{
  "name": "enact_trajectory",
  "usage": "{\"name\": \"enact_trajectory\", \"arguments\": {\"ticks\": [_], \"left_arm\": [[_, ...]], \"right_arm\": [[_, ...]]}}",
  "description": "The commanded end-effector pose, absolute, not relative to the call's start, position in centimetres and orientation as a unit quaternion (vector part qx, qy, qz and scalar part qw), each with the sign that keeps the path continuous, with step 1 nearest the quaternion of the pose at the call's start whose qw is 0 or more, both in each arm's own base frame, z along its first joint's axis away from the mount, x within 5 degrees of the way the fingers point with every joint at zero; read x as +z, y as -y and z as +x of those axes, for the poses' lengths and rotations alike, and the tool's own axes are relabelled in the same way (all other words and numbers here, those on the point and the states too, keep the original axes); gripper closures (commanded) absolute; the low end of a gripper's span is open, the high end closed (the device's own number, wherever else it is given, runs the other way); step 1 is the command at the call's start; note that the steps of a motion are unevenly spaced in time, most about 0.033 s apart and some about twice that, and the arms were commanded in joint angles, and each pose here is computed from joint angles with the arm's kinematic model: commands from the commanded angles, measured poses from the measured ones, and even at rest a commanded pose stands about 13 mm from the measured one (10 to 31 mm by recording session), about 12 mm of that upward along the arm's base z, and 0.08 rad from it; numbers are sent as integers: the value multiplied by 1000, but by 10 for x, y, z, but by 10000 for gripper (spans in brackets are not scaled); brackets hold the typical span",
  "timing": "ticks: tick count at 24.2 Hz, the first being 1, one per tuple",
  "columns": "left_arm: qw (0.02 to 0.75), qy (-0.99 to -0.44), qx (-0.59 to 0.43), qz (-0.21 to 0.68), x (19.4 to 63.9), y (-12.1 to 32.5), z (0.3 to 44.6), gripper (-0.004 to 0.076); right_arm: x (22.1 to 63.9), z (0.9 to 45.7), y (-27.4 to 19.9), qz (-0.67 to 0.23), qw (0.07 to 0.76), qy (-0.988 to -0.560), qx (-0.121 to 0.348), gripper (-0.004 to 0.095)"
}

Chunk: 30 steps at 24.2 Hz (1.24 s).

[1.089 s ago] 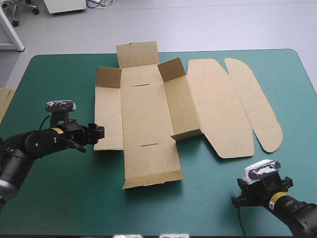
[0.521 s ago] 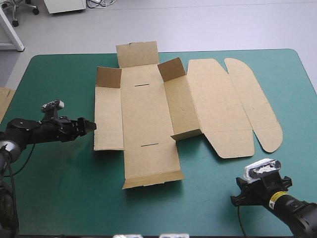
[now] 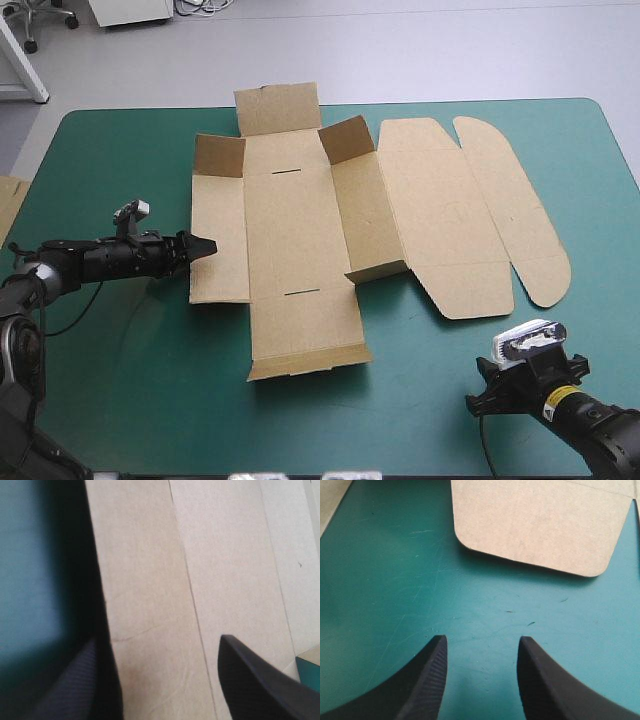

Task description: Fold the box

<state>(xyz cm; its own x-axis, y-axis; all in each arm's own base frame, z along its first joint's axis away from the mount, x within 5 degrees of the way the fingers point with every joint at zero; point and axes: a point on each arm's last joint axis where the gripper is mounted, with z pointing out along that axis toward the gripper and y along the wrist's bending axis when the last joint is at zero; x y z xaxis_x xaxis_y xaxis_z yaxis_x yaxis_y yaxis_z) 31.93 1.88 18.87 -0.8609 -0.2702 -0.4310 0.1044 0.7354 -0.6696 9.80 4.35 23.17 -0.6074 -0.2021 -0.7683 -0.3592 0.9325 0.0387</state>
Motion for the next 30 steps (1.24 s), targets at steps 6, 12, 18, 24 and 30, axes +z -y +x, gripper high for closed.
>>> {"name": "enact_trajectory", "arguments": {"ticks": [6,12,18,24,30], "left_arm": [[296,-876,-379,32,226,20,340,346],[286,-895,-338,56,229,35,345,396],[289,-898,-326,56,230,36,347,734],[267,-907,-303,122,267,41,357,734],[265,-924,-150,231,323,65,367,734]], "right_arm": [[249,104,-47,-159,462,-866,106,482],[249,104,-47,-159,462,-866,106,482],[250,104,-46,-164,464,-864,101,482],[307,106,-41,-172,494,-850,66,482],[358,98,-36,-157,526,-833,71,482]]}}
